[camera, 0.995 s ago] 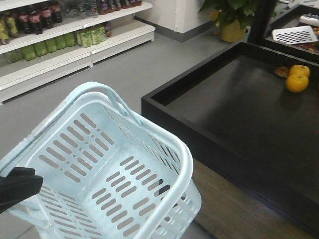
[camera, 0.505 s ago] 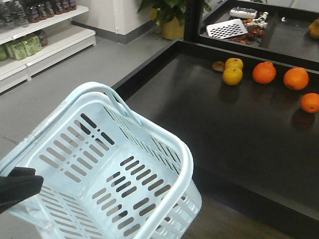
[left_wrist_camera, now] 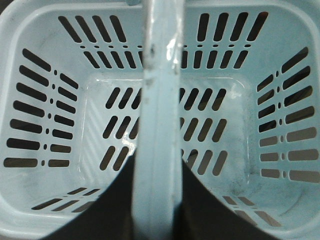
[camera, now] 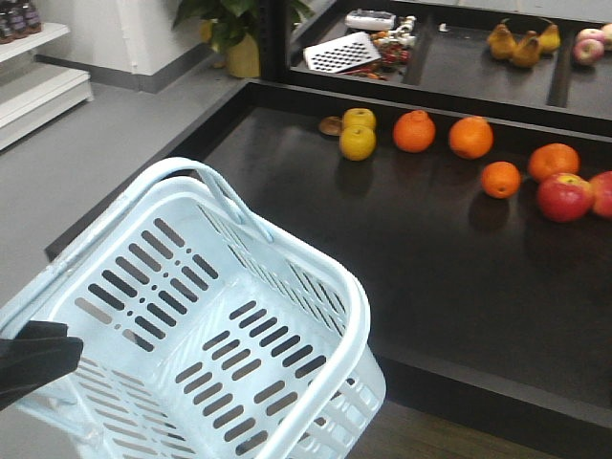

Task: Pick three apples into basket with both arms
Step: 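Drive closer to the apple table holding the basket with the left gripper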

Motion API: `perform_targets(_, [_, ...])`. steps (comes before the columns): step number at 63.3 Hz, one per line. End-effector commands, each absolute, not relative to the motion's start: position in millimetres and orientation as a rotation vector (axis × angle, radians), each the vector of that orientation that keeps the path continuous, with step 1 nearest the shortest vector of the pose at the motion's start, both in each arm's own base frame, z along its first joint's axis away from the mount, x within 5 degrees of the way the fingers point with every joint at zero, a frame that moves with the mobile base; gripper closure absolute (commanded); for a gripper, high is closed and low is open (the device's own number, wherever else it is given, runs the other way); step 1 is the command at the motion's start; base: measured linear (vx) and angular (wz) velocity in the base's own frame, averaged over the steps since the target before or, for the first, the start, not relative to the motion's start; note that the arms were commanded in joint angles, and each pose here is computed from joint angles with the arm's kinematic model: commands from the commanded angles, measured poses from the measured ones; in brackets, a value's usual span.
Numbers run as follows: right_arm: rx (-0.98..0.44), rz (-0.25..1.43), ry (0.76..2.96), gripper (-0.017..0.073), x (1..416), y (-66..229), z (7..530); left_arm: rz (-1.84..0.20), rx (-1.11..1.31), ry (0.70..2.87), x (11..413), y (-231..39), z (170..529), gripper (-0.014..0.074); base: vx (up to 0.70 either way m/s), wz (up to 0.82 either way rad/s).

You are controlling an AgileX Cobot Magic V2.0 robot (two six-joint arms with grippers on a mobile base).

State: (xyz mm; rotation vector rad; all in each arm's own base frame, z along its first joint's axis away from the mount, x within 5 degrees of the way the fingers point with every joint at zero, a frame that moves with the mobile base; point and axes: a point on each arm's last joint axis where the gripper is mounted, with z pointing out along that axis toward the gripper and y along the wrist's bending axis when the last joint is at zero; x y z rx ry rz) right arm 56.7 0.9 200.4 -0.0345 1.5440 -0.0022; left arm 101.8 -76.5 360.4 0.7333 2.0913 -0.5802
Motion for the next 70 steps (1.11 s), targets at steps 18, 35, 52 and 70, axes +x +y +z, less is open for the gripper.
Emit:
perform_targets(18, [-0.049,-0.009,1.468,0.0566,55.8,1.7,203.3,-0.625,0.649,1.988,103.7,-78.0,377.5,0.06,0.01,-0.31])
perform_targets(35, [-0.049,-0.009,1.468,0.0566,55.8,1.7,203.3,-0.625,0.649,1.988,103.7,-78.0,377.5,0.06,0.0,-0.28])
perform_targets(52, [-0.049,-0.009,1.467,0.0566,55.8,1.8,203.3,-0.625,0.649,1.988,103.7,-78.0,377.5,0.06,0.0,-0.15])
perform_targets(70, [-0.049,-0.009,1.467,0.0566,55.8,1.8,203.3,-0.625,0.649,1.988,103.7,-78.0,377.5,0.06,0.01,-0.03])
